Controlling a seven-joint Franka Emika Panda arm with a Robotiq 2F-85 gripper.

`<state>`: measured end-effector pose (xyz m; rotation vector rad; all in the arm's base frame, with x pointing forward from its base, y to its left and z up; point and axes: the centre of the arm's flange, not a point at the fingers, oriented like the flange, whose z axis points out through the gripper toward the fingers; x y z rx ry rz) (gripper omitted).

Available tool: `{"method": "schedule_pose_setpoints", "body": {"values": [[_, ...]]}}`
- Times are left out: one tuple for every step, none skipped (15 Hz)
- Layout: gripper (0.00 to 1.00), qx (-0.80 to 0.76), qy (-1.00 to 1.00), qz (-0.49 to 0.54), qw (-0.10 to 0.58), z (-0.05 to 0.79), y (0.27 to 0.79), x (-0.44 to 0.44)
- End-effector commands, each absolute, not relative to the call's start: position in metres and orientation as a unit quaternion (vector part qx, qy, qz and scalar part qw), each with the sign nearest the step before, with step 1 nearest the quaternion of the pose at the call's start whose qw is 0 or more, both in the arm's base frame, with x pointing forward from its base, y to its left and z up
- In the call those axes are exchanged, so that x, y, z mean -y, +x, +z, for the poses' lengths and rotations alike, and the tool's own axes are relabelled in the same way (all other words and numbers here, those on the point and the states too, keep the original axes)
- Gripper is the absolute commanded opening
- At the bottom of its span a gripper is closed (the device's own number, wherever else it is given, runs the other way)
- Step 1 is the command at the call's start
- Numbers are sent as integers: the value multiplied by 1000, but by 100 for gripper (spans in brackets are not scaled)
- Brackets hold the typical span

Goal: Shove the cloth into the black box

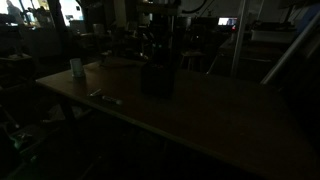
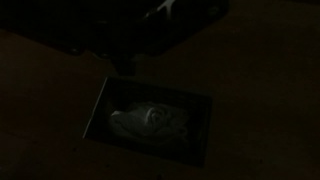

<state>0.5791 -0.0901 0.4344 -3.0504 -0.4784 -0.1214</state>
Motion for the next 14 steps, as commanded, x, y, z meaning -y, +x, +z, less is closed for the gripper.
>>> {"method": "schedule_pose_setpoints", "body": {"values": [[27,148,-983,-98,38,482,555,75],[6,152,-986,-64,31,458,575,84],[12,151,-985,-74,34,469,572,81],[22,151,-985,-81,35,476,568,78],[26,152,-984,-83,35,480,566,77],[27,152,-984,-83,35,480,564,77],[27,152,-984,-82,36,479,563,77],[27,151,-984,-81,36,478,563,77],[27,151,-985,-80,36,477,563,77],[27,151,-985,-80,36,476,563,77],[27,151,-985,-80,36,476,563,77],[27,151,-985,-80,36,476,563,77],[27,151,-985,-80,36,476,563,77],[27,151,-985,-80,36,476,563,77]]}}
